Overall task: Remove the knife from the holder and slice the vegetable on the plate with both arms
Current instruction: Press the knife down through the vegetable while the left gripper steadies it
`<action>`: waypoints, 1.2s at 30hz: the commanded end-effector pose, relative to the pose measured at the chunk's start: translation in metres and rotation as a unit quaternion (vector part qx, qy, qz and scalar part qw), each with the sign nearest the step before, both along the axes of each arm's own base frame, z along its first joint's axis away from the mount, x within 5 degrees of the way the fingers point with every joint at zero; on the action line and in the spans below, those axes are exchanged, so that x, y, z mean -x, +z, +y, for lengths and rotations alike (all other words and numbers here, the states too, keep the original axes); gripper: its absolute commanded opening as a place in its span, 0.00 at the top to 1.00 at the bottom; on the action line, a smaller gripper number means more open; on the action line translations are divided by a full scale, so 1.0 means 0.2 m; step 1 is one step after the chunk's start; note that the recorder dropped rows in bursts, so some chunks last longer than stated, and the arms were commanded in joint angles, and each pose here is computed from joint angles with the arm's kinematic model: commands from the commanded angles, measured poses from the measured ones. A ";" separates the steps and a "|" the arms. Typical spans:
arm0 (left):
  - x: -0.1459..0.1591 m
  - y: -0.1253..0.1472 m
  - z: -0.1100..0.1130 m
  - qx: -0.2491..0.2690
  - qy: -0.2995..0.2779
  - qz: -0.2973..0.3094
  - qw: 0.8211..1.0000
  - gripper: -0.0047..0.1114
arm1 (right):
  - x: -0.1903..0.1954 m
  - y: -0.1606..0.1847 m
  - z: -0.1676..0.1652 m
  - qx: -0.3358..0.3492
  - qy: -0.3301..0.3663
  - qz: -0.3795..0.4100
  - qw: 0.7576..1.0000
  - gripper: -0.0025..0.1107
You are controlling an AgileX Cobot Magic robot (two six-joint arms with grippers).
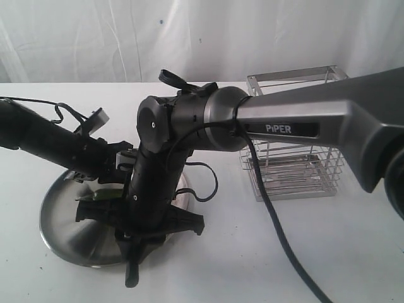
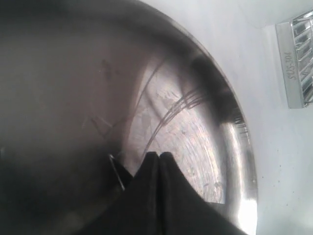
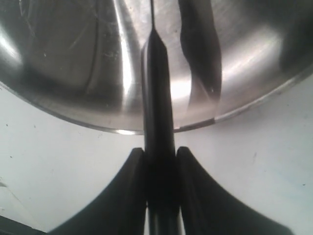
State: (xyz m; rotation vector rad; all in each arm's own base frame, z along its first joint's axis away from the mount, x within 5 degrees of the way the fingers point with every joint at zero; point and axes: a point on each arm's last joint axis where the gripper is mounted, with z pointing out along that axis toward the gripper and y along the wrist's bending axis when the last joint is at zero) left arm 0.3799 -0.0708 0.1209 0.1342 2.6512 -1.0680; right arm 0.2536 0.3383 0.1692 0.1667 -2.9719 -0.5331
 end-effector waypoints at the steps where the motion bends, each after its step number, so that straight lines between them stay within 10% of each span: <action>1: 0.07 -0.13 0.04 -0.091 -0.041 0.040 0.994 0.96 | -0.02 0.02 0.00 -0.005 -0.004 -0.012 1.000 0.98; 36: 0.11 -0.07 0.04 -0.086 -0.056 0.059 0.993 0.96 | 0.14 -0.10 0.00 0.074 0.070 0.004 0.995 0.98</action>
